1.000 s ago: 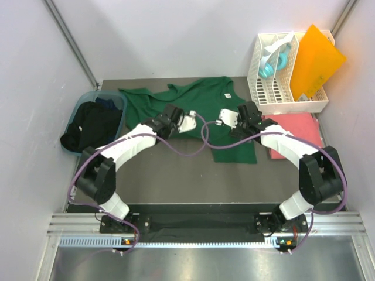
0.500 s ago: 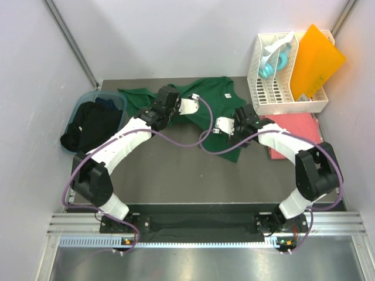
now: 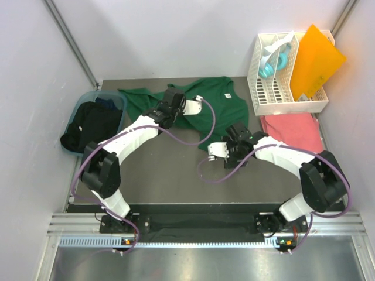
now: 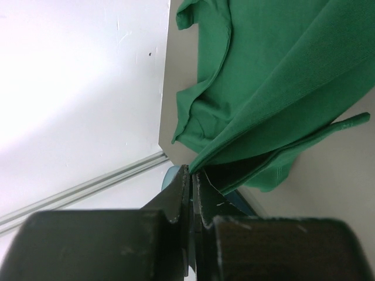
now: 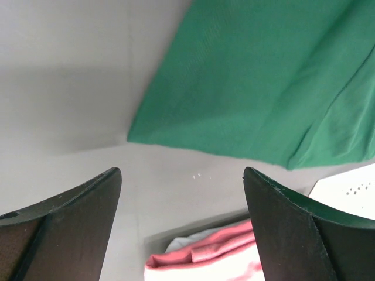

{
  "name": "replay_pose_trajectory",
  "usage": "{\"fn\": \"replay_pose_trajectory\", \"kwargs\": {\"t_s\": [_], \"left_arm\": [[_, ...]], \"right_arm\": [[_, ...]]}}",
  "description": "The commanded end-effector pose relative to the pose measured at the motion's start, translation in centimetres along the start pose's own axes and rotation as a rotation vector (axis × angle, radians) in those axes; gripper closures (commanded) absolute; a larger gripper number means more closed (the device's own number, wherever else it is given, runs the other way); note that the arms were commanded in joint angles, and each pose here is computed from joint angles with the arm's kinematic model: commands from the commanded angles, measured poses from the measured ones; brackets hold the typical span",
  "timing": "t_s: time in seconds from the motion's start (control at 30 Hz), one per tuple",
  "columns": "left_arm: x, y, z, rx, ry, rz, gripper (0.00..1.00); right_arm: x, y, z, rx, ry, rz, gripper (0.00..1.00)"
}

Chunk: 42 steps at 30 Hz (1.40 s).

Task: Fold and stack the t-shirts
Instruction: Flatten out the tshirt

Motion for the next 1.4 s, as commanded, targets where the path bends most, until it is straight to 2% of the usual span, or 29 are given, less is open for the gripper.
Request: {"fn": "replay_pose_trajectory", "kwargs": {"t_s": [0.0, 0.2, 0.33, 0.8, 0.9, 0.93, 1.03, 1.2, 1.37], "left_arm": [[0.1, 0.7, 2.5, 0.028, 0.09, -0.025, 1.0], [-0.2, 0.8, 2.7, 0.027, 0.095, -0.025, 1.0], [0.0, 0.9, 2.9, 0.024, 0.1, -0.03, 1.0], [1.1, -0.1, 3.6, 0.037, 0.116, -0.034, 1.0], [1.2, -0.5, 3.9, 0.047, 0.124, -0.03, 1.0], [1.1, -0.6, 3.8, 0.048, 0.12, -0.029, 1.0], [1.0, -1.0, 3.4, 0.051, 0.107, -0.032, 1.0], [0.3, -1.8, 0.4, 0.033, 0.035, -0.049, 1.0], [-1.5, -2.0, -5.6, -0.011, -0.099, -0.109, 1.0]], "right_arm": [[0.2, 1.5, 0.9, 0.008, 0.027, -0.062, 0.15], [-1.5, 1.9, 1.8, -0.004, 0.037, -0.047, 0.16], [-2.5, 1.9, 1.8, -0.02, 0.044, -0.039, 0.21], [-4.6, 1.2, 0.9, -0.039, 0.015, 0.022, 0.46], [-4.7, 1.1, 0.9, -0.041, 0.013, 0.027, 0.59], [-4.8, 1.0, 0.9, -0.04, 0.014, 0.031, 0.73], [-4.3, 0.8, 0.7, -0.037, -0.003, 0.048, 1.0], [-0.7, 0.3, -2.4, -0.044, -0.113, 0.074, 1.0], [4.9, -2.0, -7.9, -0.107, -0.333, 0.132, 1.0]]}}
Point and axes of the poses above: each gripper's point midway between its finger pads, its own x axis back along the fingers, its own z axis along the line the jaws close on, y = z × x, the point moved 5 cm from there along x, back along the fingers, and after that the axes turned 8 degrees about -x, right-handed, at the moved point
